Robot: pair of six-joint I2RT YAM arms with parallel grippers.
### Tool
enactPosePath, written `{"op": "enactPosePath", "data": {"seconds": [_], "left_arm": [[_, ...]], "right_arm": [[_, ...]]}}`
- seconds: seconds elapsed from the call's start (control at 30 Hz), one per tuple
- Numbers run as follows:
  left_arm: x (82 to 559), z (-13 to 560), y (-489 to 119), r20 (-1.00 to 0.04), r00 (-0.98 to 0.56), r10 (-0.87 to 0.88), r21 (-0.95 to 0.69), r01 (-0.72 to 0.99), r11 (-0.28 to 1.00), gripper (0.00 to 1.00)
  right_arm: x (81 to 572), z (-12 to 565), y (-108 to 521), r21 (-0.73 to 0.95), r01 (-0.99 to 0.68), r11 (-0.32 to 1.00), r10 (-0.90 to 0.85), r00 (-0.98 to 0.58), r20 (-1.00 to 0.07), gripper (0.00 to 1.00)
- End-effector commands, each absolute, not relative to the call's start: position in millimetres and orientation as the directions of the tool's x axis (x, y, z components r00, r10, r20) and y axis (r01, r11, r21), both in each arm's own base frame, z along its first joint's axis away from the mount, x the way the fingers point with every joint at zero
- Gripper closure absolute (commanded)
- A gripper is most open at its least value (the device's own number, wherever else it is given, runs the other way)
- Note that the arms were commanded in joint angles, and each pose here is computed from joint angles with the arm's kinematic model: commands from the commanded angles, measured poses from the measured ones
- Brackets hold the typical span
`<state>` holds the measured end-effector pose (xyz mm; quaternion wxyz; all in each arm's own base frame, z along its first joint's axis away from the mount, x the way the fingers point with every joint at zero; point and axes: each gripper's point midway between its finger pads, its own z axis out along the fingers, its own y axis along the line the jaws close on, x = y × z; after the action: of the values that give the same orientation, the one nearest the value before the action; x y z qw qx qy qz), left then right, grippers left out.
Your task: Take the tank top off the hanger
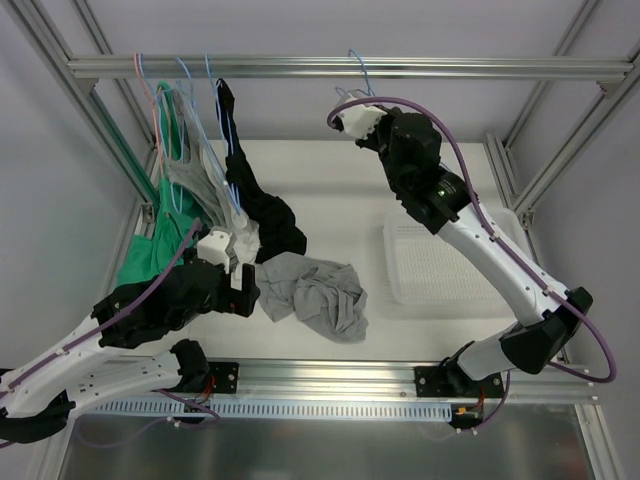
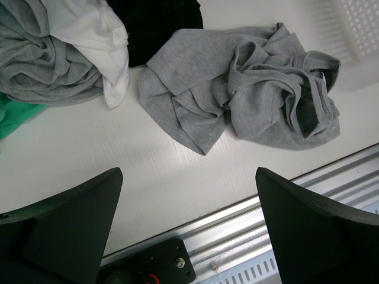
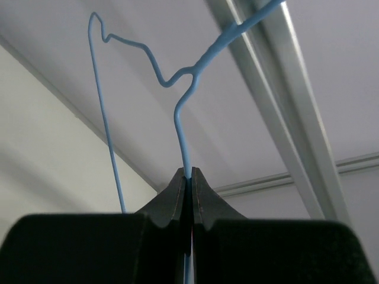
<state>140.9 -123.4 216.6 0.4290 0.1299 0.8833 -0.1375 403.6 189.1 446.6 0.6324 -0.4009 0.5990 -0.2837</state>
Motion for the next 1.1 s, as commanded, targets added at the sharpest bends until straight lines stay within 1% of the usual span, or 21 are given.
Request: {"op": "enactPosePath", "data": {"seconds": [0.0,0.2,0.47,0.5,0.53,0.6,0.63,0.8,0.87,0.9,0.93,1.03,1.07], "left_arm": [[141,219,-123,-0.807,-0.582,0.103,-0.136,0.353,0.926,0.01],[141,218,-125,-0.806,-0.582,0.109,-0.137,0.362,0.922,0.01],[141,217,-125,-0.806,-0.582,0.109,-0.137,0.362,0.922,0.01],[141,218,-125,-0.806,-0.582,0.108,-0.138,0.362,0.922,0.01],[141,218,-125,-0.806,-0.582,0.110,-0.136,0.363,0.922,0.01],[141,218,-125,-0.807,-0.581,0.108,-0.137,0.362,0.922,0.01],[141,218,-124,-0.807,-0.580,0.107,-0.138,0.362,0.922,0.01],[141,218,-124,-0.808,-0.580,0.105,-0.138,0.359,0.923,0.01],[141,218,-124,-0.808,-0.580,0.105,-0.136,0.358,0.924,0.01],[141,218,-124,-0.807,-0.580,0.107,-0.135,0.358,0.924,0.01],[141,218,-124,-0.808,-0.580,0.105,-0.136,0.358,0.924,0.01],[141,219,-125,-0.808,-0.580,0.104,-0.140,0.361,0.922,0.01],[141,220,-126,-0.808,-0.580,0.101,-0.143,0.361,0.922,0.01]], "right_arm": [[400,434,183,-0.832,-0.129,0.539,-0.828,0.098,-0.552,1.00],[395,431,181,-0.808,-0.136,0.574,-0.803,0.100,-0.587,1.00],[389,427,185,-0.724,-0.161,0.671,-0.719,0.098,-0.688,0.99],[386,429,183,-0.711,-0.160,0.685,-0.705,0.101,-0.702,0.94],[384,428,184,-0.700,-0.167,0.694,-0.694,0.103,-0.713,0.75],[379,428,182,-0.672,-0.178,0.719,-0.664,0.109,-0.740,0.62],[376,428,181,-0.663,-0.178,0.727,-0.656,0.108,-0.747,0.50],[364,435,175,-0.623,-0.180,0.761,-0.610,0.126,-0.782,0.48],[355,438,169,-0.605,-0.188,0.774,-0.590,0.135,-0.796,0.45],[350,437,170,-0.582,-0.204,0.787,-0.566,0.137,-0.813,0.41],[339,443,166,-0.560,-0.220,0.799,-0.537,0.158,-0.829,0.29],[314,432,162,-0.486,-0.308,0.818,-0.471,0.126,-0.873,0.01],[298,441,152,-0.448,-0.313,0.837,-0.425,0.143,-0.894,0.00]]}}
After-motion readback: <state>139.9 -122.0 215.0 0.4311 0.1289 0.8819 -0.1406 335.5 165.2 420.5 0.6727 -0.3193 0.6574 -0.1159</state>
